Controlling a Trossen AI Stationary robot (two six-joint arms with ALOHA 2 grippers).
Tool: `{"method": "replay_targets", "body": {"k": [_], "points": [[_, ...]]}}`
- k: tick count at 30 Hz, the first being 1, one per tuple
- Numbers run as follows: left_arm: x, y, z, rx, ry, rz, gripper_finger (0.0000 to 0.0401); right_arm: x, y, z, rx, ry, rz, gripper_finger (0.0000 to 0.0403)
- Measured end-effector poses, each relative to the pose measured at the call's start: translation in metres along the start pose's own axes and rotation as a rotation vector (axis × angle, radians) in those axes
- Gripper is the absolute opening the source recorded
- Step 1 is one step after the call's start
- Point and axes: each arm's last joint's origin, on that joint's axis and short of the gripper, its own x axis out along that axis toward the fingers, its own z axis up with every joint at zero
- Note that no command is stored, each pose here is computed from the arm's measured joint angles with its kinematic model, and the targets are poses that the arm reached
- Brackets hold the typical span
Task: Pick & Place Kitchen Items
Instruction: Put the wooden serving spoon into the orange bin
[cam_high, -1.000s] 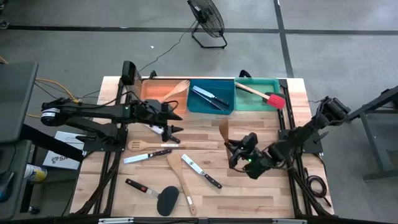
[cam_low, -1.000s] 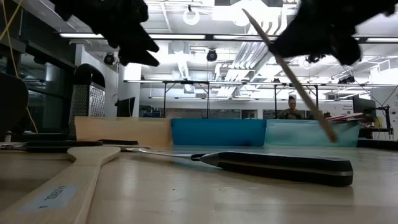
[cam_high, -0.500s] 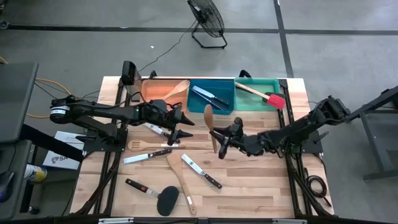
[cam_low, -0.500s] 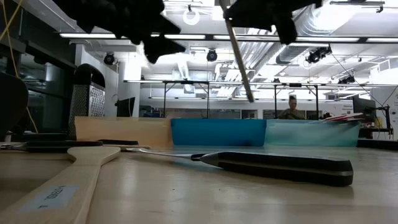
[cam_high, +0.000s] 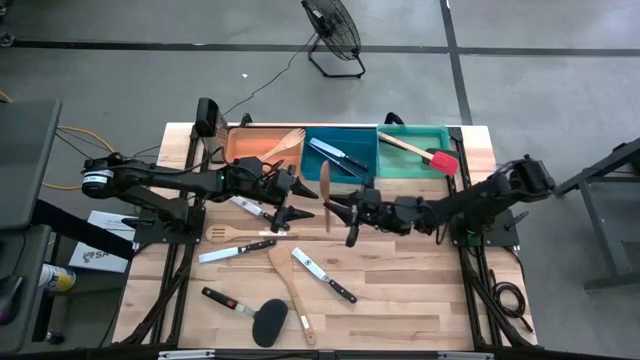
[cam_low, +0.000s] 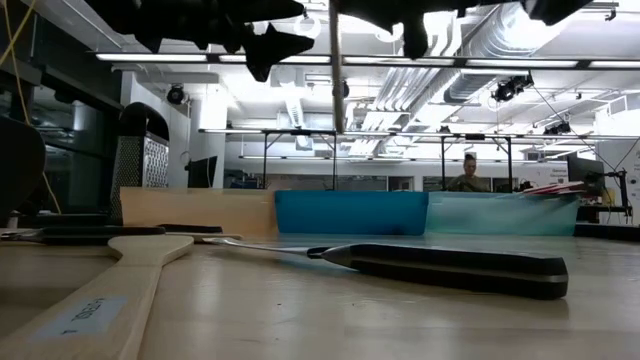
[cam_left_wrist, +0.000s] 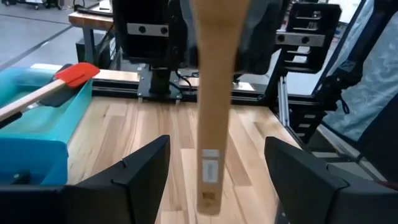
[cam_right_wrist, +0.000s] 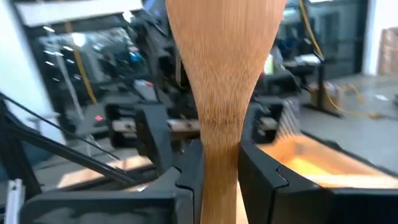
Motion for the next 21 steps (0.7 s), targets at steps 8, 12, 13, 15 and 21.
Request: {"method": "replay_targets", "body": {"k": [8,12,13,15,21], "points": [[0.0,0.0,0.0,-0.021,0.002,0.001,0.0258,0.017,-0.009,-0.01,-0.035,-0.107,0.136,0.0065],[0.0,0.0,0.0,-0.027,0.003,0.001,0.0258,0.023,-0.015,-0.016,-0.045,-0.133,0.139,0.0065],[0.0,0.0,0.0,-0.027,0.003,0.001,0.0258,0.024,-0.017,-0.017,-0.048,-0.134,0.139,0.0065],[0.0,0.0,0.0,-0.028,0.003,0.001,0.0258,0.026,-0.02,-0.017,-0.049,-0.137,0.152,0.0065],[0.0,0.0,0.0,-0.027,0.001,0.002,0.0258,0.028,-0.026,-0.014,-0.054,-0.172,0.189,0.0065]]}}
